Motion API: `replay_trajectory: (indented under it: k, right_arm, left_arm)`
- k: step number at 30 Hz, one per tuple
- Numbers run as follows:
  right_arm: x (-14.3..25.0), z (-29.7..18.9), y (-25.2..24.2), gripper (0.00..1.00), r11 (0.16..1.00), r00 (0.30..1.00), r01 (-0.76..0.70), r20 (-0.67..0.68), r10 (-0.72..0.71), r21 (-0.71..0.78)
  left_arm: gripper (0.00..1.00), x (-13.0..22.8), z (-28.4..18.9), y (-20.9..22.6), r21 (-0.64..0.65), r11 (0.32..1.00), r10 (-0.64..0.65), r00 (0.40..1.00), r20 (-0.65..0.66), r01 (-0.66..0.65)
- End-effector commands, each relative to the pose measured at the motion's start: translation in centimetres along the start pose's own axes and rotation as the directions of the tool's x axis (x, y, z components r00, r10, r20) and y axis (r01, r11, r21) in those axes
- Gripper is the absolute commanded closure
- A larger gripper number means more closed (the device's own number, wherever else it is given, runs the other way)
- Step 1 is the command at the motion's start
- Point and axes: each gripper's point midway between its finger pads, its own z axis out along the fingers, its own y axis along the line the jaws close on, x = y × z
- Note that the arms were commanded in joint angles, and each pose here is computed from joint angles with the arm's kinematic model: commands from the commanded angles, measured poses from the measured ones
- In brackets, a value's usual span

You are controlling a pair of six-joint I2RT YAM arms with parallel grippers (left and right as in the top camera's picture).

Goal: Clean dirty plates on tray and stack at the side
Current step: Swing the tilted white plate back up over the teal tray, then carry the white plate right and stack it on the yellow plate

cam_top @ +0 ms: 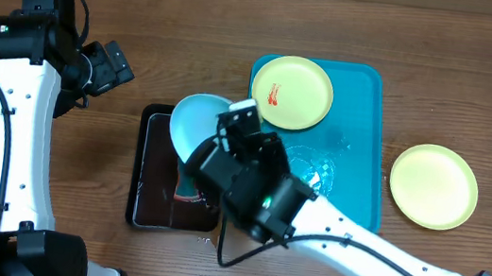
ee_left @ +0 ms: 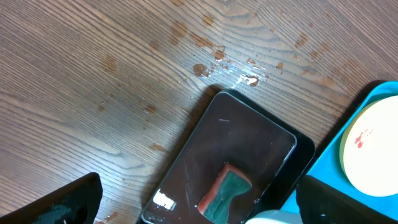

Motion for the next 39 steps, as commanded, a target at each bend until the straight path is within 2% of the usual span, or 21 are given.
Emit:
replay_trajectory:
  k: [1, 7, 16, 20, 24, 28, 32, 35, 39]
  right_arm:
    - [-2.2, -1.6, -0.5, 0.96, 0.996, 0.993, 0.024, 0.117, -0.035, 0.091]
    - [-4.1, -5.1, -0.3, 0.96, 0.964, 0.95, 0.115, 0.256, -0.177, 0.239]
    - [-4.0, -5.4, 0.1, 0.96, 0.971, 0.951, 0.089, 0.27, -0.149, 0.224]
    - [-2.7, -2.3, 0.3, 0.96, 0.997, 0.988, -0.004, 0.152, -0.007, 0.073]
    - [-0.8, 1.9, 0.7, 0.96, 0.966, 0.977, -0.201, -0.106, 0.185, -0.163]
    - [-0.7, 4.8, -2.1, 0.96, 0.838, 0.878, -0.444, -0.342, 0.335, -0.318]
    - [-1.4, 6.2, -9.0, 0.96, 0.669, 0.74, -0.658, -0.462, 0.489, -0.346]
    - [0.9, 8.0, -16.4, 0.96, 0.597, 0.603, -0.779, -0.494, 0.626, -0.194]
    - [9.3, 8.3, -26.0, 0.96, 0.499, 0.351, -0.846, -0.51, 0.785, 0.186]
  left_arm:
    - [0.0, -0.4, -0.4, 0.0, -0.001, 1.0, 0.017, 1.0, 0.018, -0.017]
    - [0.0, -0.4, -0.4, 0.0, -0.001, 1.0, 0.017, 1.0, 0.018, -0.017]
    - [0.0, -0.4, -0.4, 0.0, -0.001, 1.0, 0.017, 1.0, 0.018, -0.017]
    - [0.0, -0.4, -0.4, 0.0, -0.001, 1.0, 0.017, 1.0, 0.018, -0.017]
    - [0.0, -0.4, -0.4, 0.0, -0.001, 1.0, 0.017, 1.0, 0.018, -0.017]
    - [0.0, -0.4, -0.4, 0.0, -0.001, 1.0, 0.017, 1.0, 0.018, -0.017]
    - [0.0, -0.4, -0.4, 0.0, -0.001, 1.0, 0.017, 1.0, 0.018, -0.017]
    - [0.0, -0.4, -0.4, 0.0, -0.001, 1.0, 0.017, 1.0, 0.018, -0.017]
    - [0.0, -0.4, -0.4, 0.0, -0.001, 1.0, 0.017, 1.0, 0.018, -0.017]
